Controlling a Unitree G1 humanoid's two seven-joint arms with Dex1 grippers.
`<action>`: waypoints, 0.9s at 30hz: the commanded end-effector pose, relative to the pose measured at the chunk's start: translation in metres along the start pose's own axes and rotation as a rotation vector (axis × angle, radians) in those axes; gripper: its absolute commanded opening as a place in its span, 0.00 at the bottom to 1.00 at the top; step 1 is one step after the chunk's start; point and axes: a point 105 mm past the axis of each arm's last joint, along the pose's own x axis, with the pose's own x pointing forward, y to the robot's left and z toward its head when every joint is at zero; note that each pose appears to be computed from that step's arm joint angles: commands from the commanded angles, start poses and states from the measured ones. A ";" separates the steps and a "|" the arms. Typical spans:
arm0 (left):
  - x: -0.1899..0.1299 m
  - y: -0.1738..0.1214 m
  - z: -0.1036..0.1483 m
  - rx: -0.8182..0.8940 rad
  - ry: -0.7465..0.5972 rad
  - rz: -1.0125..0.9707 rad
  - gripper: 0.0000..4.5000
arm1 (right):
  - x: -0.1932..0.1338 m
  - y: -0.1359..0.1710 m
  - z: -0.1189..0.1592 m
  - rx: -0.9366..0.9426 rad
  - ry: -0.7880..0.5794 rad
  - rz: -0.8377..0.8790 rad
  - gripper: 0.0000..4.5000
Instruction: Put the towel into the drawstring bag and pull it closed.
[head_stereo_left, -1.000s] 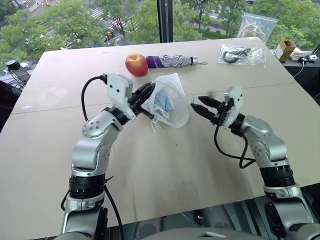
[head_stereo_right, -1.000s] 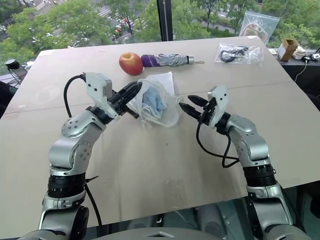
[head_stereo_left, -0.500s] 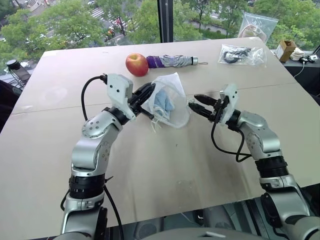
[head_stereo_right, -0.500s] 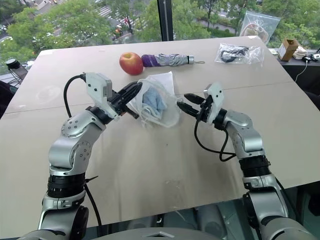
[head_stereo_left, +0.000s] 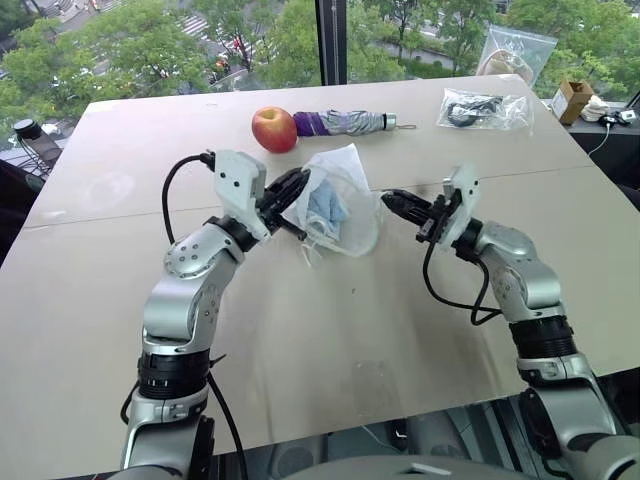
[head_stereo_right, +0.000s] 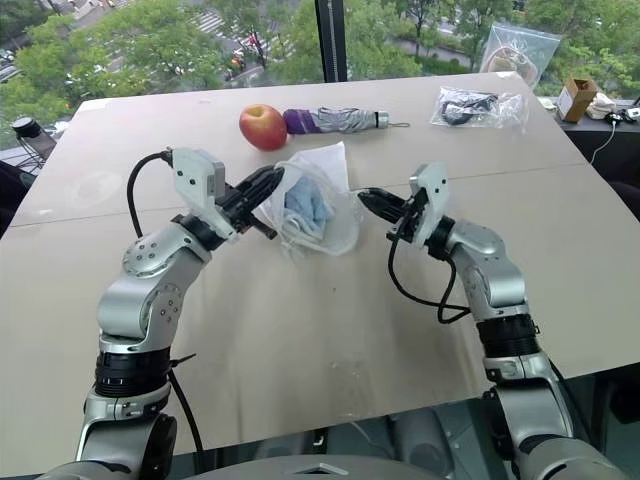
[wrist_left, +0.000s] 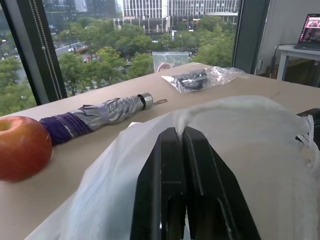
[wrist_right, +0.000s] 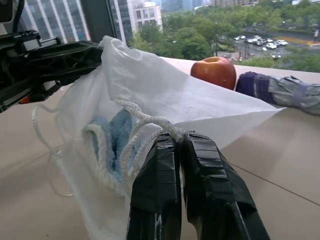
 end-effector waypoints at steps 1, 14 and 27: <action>-0.004 0.003 0.005 0.034 -0.015 0.011 0.37 | -0.004 0.003 0.017 -0.017 -0.059 -0.014 0.00; -0.080 0.037 -0.040 0.038 0.259 -0.029 0.68 | 0.000 0.004 0.018 -0.001 -0.068 -0.040 0.00; -0.069 -0.003 -0.074 0.092 0.326 -0.185 0.68 | 0.003 0.003 0.023 -0.004 -0.074 -0.041 0.00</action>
